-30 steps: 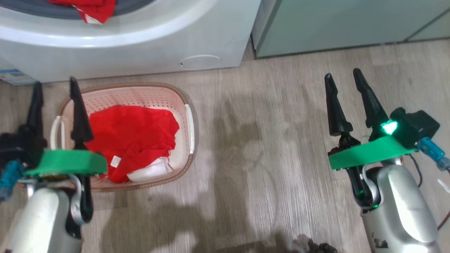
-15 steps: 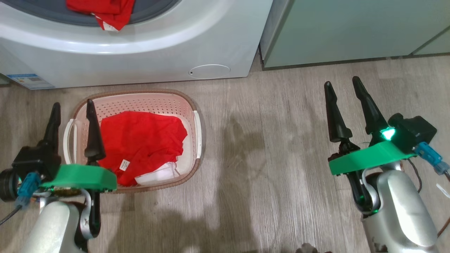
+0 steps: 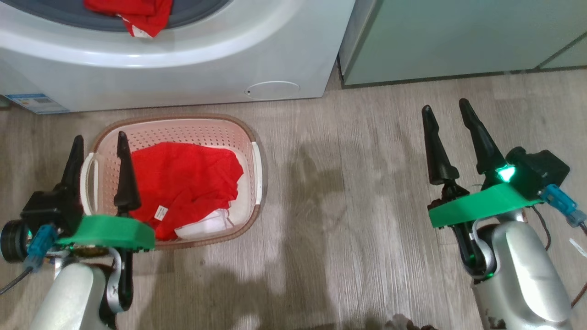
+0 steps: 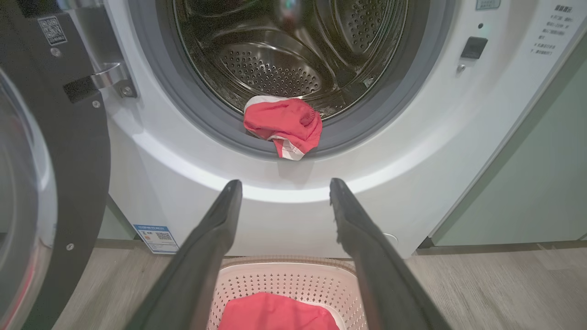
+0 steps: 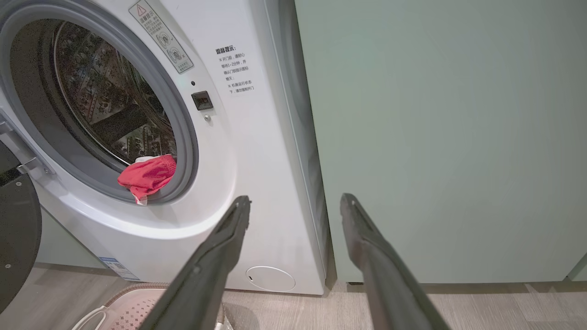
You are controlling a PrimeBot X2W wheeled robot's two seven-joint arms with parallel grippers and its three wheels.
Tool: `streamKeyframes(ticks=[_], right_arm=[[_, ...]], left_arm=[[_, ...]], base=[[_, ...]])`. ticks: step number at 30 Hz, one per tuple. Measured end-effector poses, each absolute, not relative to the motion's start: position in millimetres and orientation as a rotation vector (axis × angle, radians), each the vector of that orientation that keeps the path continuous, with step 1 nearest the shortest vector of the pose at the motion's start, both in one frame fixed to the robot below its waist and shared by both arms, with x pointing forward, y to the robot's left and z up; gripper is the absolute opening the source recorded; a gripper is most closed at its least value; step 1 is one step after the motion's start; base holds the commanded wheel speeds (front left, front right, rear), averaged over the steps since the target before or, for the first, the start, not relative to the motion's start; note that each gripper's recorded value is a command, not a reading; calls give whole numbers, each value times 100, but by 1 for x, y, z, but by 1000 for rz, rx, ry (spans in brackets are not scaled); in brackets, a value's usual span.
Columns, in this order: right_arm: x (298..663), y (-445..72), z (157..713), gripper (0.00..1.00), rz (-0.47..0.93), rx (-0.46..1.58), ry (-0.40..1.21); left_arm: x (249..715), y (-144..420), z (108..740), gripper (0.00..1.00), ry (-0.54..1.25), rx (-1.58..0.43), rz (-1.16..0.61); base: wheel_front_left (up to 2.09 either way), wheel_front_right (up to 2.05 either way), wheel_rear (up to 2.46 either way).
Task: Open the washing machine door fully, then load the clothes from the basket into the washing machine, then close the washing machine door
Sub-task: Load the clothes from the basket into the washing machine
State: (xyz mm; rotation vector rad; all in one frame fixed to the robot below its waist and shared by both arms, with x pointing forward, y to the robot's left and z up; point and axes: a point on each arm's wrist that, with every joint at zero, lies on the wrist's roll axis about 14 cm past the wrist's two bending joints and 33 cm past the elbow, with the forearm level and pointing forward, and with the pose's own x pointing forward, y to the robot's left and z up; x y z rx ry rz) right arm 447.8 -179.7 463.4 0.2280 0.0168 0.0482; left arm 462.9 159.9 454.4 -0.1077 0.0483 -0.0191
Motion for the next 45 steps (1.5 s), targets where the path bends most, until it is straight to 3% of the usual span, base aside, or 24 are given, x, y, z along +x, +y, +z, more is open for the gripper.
streamKeyframes(ticks=[6,12,18,28,45], right_arm=[[449,-181,454,100,43,231,37],[450,-180,442,100,39,257,66],[450,-194,436,100,0,282,75],[441,-217,423,100,-76,301,108],[450,-222,415,100,-83,303,122]], left_arm=[[474,148,448,100,73,-89,-70],[532,118,457,100,70,-44,-214],[593,81,434,100,215,25,-348],[661,82,399,100,387,128,-347],[694,110,340,100,692,375,-346]], base=[[0,0,0],[0,0,0],[0,0,0],[0,0,0],[0,0,0]])
